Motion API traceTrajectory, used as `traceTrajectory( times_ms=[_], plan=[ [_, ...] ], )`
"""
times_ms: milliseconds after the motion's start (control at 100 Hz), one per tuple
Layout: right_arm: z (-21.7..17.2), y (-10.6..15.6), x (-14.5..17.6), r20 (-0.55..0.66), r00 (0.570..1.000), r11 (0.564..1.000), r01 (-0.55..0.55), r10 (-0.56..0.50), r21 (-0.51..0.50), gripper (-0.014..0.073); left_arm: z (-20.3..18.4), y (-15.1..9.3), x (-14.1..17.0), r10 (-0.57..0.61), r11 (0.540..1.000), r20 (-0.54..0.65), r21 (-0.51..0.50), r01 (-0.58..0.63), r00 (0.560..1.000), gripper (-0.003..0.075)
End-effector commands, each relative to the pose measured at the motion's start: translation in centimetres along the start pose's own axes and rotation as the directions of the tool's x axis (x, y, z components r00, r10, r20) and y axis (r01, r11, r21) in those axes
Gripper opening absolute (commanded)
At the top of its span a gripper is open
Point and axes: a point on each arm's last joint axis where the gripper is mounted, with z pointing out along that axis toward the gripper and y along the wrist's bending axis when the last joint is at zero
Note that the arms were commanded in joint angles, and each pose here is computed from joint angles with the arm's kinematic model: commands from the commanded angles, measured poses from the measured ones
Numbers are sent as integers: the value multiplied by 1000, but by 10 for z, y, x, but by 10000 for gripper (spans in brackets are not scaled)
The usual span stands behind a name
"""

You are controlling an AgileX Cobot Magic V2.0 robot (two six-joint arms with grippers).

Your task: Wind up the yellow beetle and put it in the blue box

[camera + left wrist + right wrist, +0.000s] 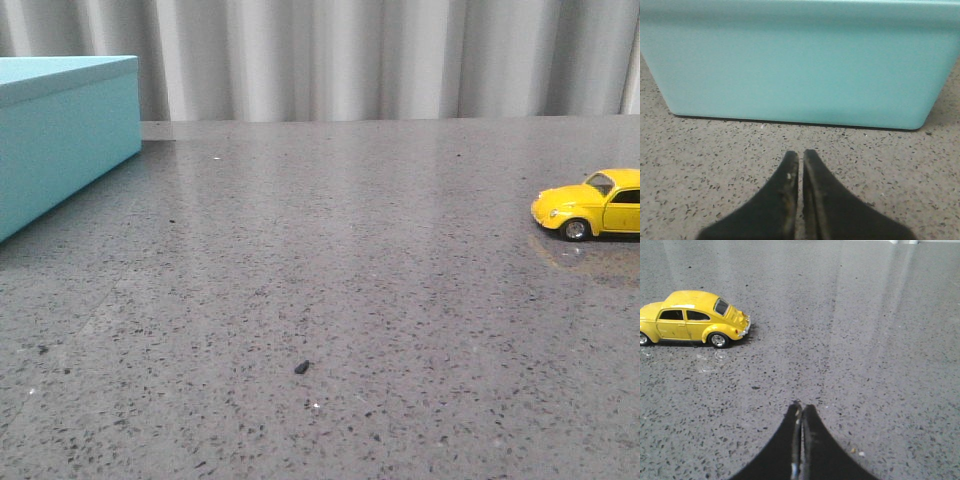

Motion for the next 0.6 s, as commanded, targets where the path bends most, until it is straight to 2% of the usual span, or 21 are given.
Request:
traceTrajectory(
  times_ms=[0,590],
  plan=[
    [1,0,5,4,1000,1000,12,-12,8,-64,0,0,2,-14,1000,57,6,13,998,-21],
    [1,0,5,12,1000,1000,12,-12,8,-64,0,0,-4,-14,1000,127,11,13,992,-21]
  ],
)
